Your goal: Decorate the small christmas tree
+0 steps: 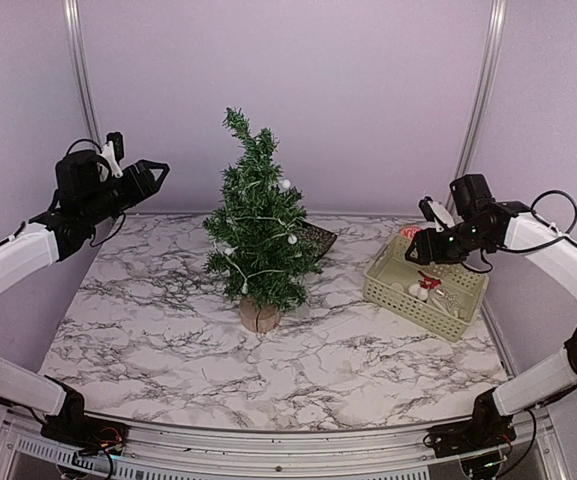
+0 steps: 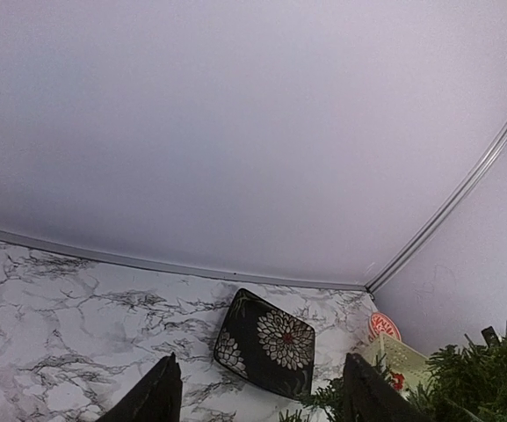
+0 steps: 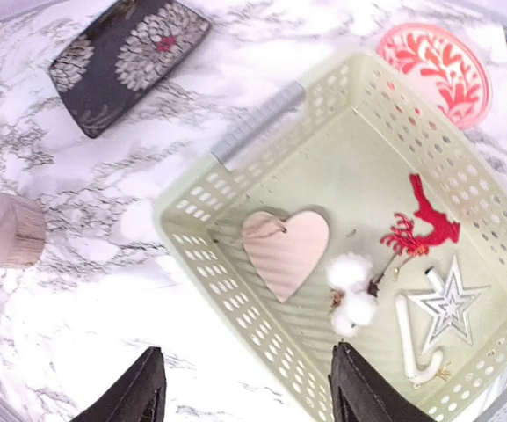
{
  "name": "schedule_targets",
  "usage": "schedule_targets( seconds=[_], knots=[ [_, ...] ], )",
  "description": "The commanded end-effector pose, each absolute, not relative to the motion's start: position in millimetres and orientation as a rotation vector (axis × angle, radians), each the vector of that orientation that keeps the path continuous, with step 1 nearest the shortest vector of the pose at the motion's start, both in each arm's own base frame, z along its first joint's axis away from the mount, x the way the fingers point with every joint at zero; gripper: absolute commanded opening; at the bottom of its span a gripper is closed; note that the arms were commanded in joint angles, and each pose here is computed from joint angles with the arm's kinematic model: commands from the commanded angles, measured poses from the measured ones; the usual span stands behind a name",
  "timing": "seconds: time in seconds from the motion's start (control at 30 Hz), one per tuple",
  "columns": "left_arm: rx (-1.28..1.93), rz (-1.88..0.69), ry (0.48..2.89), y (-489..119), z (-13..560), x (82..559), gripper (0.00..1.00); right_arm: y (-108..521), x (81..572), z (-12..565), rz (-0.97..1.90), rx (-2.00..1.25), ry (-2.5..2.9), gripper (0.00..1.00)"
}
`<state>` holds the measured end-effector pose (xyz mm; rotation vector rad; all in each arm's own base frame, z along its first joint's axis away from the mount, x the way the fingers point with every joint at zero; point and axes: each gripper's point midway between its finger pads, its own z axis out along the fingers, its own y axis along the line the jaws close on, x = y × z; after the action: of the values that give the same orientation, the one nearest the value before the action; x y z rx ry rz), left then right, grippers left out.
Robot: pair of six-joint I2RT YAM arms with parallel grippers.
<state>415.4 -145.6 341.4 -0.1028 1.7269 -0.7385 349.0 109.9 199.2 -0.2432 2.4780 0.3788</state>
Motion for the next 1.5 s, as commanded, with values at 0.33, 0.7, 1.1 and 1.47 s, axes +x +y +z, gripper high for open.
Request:
schedule_targets(
  seconds=[0.33, 0.7, 1.1, 1.47],
  knots=[
    [-0.094, -0.778, 1.833, -151.5, 309.0, 435.5, 0.62, 57.6, 361.3, 88.4, 0.195, -0.230, 2.718, 0.53],
    [-0.101, -0.781, 1.844, -150.7, 303.8, 437.5, 0.61, 46.1, 383.5, 57.1, 0.083, -0.278, 2.776, 0.48],
    [-0.098, -0.779, 1.854, -150.1, 299.1, 443.0, 0.60, 40.5, 386.3, 86.7, 0.184, -0.204, 2.722, 0.54],
    [-0.094, -0.786, 1.863, -151.7, 294.8, 445.9, 0.59, 54.2, 397.0, 74.3, 0.318, -0.230, 2.722, 0.47]
  ],
)
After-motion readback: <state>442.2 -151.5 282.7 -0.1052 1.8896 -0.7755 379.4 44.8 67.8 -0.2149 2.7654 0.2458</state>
